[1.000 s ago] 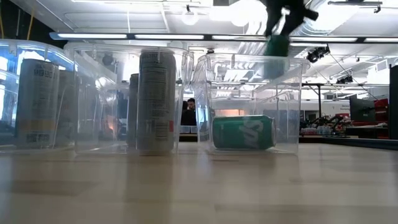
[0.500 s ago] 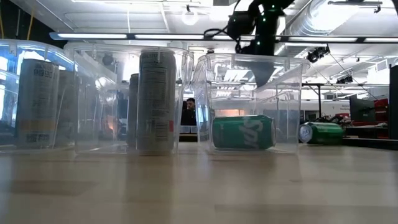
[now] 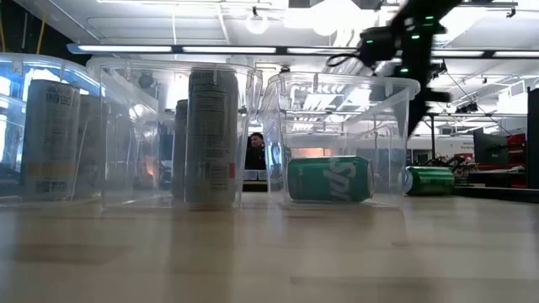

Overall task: Sort soda cans
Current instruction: Put the green soda can into the right transparent container

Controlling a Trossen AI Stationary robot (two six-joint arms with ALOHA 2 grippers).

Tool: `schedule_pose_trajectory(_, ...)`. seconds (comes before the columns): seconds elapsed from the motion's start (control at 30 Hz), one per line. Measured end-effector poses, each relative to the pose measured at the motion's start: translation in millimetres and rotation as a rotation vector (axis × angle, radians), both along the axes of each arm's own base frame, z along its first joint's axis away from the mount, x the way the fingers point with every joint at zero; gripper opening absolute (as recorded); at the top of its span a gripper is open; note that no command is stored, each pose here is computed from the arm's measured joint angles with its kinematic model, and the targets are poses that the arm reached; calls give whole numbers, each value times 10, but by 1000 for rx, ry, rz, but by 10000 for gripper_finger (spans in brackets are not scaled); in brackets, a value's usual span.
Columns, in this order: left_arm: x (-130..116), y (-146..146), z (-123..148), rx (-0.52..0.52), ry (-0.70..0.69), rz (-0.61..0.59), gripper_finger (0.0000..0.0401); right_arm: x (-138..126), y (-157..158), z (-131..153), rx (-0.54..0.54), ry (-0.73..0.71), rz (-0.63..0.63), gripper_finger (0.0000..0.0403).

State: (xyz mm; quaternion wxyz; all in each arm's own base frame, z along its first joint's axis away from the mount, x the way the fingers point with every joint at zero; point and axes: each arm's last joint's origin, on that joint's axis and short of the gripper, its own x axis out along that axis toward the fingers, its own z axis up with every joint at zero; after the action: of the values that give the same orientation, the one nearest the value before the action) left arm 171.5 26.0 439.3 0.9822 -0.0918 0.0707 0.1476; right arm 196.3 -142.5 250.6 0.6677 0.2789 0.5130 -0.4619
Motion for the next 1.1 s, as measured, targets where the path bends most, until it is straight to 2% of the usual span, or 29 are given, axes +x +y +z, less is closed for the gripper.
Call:
schedule_pose_trajectory(0.1, 14, 2, -6, 7, 6, 0, 0, -212, 101, -43, 5, -49, -52, 0)
schedule_pose_trajectory(0.2, 36, 9, -16, 12, 14, 12, 0, -288, 139, -79, 6, -109, -88, 0)
schedule_pose_trajectory(0.33, 77, 17, -38, 24, 32, 16, 0, -141, 200, -29, 49, -331, 41, 0)
schedule_pose_trajectory(0.4, 89, 18, -55, 12, 43, 18, 0, -72, 277, 119, -3, -408, 96, 0)
schedule_pose_trajectory(0.53, 135, 25, -105, -17, 77, 26, 0, 14, 459, 665, -226, -649, 226, 0)
schedule_pose_trajectory(0.63, 185, 32, -123, -22, 83, 32, 0, 116, 610, 950, -257, -859, 355, 0)
schedule_pose_trajectory(0.7, 226, 38, -137, -23, 87, 32, 0, 222, 732, 1014, -230, -934, 443, 0)
schedule_pose_trajectory(0.77, 257, 42, -156, -25, 98, 32, 0, 370, 858, 982, -194, -944, 509, 0)
schedule_pose_trajectory(0.9, 288, 46, -174, -43, 103, 36, 0, 714, 1130, 702, -112, -849, 624, 16)
schedule_pose_trajectory(1.0, 292, 46, -176, -50, 102, 38, 0, 929, 1291, 466, -70, -765, 731, 56)
schedule_pose_trajectory(1.1, 293, 46, -176, -57, 99, 37, 0, 1115, 1388, 296, -27, -666, 803, 118)
